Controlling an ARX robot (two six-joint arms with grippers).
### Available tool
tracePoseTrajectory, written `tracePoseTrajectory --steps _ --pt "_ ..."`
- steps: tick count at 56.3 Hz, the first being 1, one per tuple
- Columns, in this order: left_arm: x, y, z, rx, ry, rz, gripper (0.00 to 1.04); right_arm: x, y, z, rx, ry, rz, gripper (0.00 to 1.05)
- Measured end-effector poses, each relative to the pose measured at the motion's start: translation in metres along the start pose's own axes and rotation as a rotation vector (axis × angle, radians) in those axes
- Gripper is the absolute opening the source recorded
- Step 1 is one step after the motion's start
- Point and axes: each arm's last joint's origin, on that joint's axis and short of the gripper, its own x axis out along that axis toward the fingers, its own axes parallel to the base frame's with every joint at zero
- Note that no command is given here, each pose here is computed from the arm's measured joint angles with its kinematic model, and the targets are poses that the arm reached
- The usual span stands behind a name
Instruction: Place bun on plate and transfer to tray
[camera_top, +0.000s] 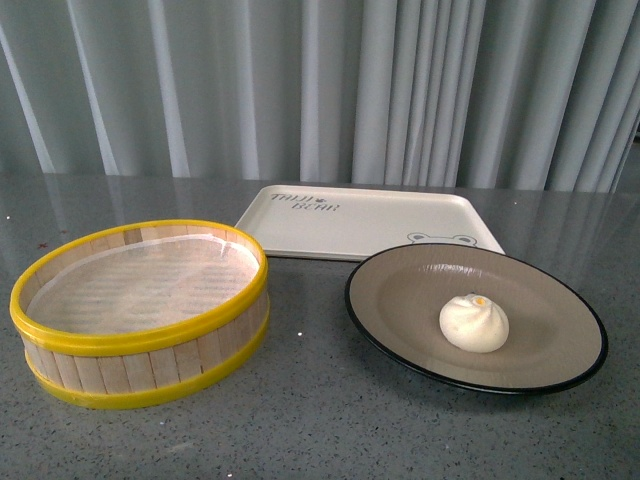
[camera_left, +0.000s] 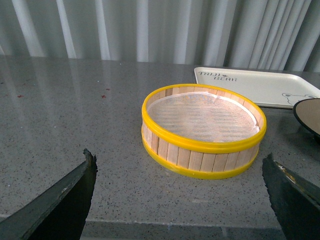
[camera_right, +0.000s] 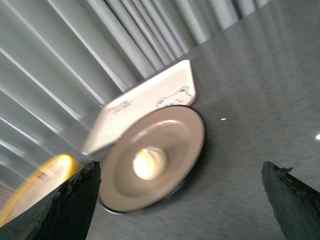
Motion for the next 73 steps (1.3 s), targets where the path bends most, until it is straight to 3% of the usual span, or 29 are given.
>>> tracePoseTrajectory --steps 12,22,38,73 --pt "0.000 0.000 0.000 0.000 0.000 0.000 0.98 0.045 0.010 -0.045 0.351 0.191 -0.054 0.96" --pt "0.000 0.000 0.000 0.000 0.000 0.000 0.98 0.051 0.013 -0.066 0.478 0.260 -0.098 0.96" --pt "0.000 0.000 0.000 0.000 0.000 0.000 0.98 0.069 0.004 -0.069 0.572 0.303 -0.128 0.96" --pt "0.000 0.000 0.000 0.000 0.000 0.000 0.98 0.103 -0.007 -0.066 0.599 0.328 -0.144 0.96"
